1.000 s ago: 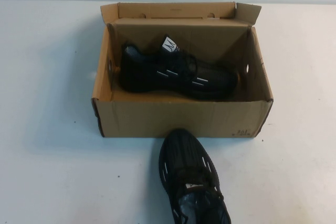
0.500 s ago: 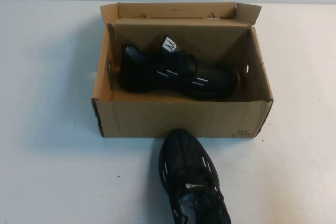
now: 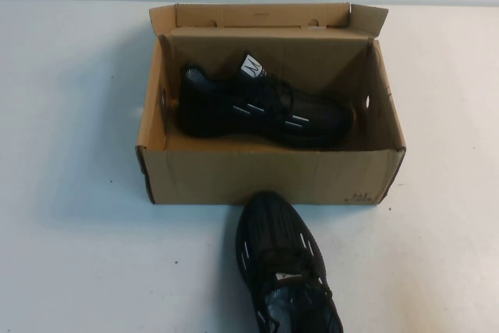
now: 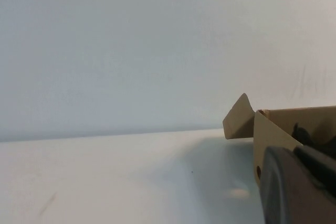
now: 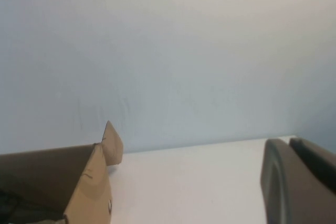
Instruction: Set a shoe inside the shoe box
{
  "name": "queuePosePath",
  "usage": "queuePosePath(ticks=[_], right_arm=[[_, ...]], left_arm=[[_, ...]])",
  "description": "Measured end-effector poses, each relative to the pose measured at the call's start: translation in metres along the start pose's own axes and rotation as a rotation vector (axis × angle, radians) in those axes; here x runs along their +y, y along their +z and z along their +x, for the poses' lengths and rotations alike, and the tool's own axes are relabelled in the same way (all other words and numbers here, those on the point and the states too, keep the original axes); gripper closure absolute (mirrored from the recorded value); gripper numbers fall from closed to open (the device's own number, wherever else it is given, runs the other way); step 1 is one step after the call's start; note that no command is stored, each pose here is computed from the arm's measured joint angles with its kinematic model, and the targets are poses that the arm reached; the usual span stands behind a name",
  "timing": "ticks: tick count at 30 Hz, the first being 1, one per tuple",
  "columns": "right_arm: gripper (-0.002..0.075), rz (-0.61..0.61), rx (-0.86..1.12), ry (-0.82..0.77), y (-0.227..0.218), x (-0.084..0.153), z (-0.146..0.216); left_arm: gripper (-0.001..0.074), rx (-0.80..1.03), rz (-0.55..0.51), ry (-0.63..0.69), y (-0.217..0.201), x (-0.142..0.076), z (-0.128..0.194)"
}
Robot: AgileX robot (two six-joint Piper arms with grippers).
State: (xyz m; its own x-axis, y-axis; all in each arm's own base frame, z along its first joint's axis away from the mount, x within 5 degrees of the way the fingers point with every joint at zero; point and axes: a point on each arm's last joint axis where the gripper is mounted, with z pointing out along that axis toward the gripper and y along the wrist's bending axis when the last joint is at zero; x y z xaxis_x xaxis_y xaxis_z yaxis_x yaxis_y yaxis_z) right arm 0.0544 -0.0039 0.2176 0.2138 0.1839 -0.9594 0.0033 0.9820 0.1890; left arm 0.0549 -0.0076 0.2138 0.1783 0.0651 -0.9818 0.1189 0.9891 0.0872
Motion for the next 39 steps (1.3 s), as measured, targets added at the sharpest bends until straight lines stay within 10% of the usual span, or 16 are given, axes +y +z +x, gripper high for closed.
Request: queuePosePath(ticks=[10, 19, 26, 39], right_arm=[[0.0742, 0.005, -0.04, 0.0, 0.0, 0.0, -0.004], [0.0742, 0.045, -0.39, 0.008, -0.007, -0.004, -0.035], [0.0742, 0.024, -0.63, 0.157, -0.017, -0.005, -0.06], [0.0742, -0.183, -0.714, 0.386, -0.045, 0.024, -0.179]], left_arm=[[0.0738, -0.018, -0.001, -0.01, 0.0, 0.0, -0.002], [0.0738, -0.328, 0.036, -0.277, -0.005, 0.001, -0.029], [0.0738, -0.703, 0.108, -0.353, -0.022, 0.002, -0.061], [0.0738, -0.851, 0.122, -0.338, -0.054, 0.012, -0.173]])
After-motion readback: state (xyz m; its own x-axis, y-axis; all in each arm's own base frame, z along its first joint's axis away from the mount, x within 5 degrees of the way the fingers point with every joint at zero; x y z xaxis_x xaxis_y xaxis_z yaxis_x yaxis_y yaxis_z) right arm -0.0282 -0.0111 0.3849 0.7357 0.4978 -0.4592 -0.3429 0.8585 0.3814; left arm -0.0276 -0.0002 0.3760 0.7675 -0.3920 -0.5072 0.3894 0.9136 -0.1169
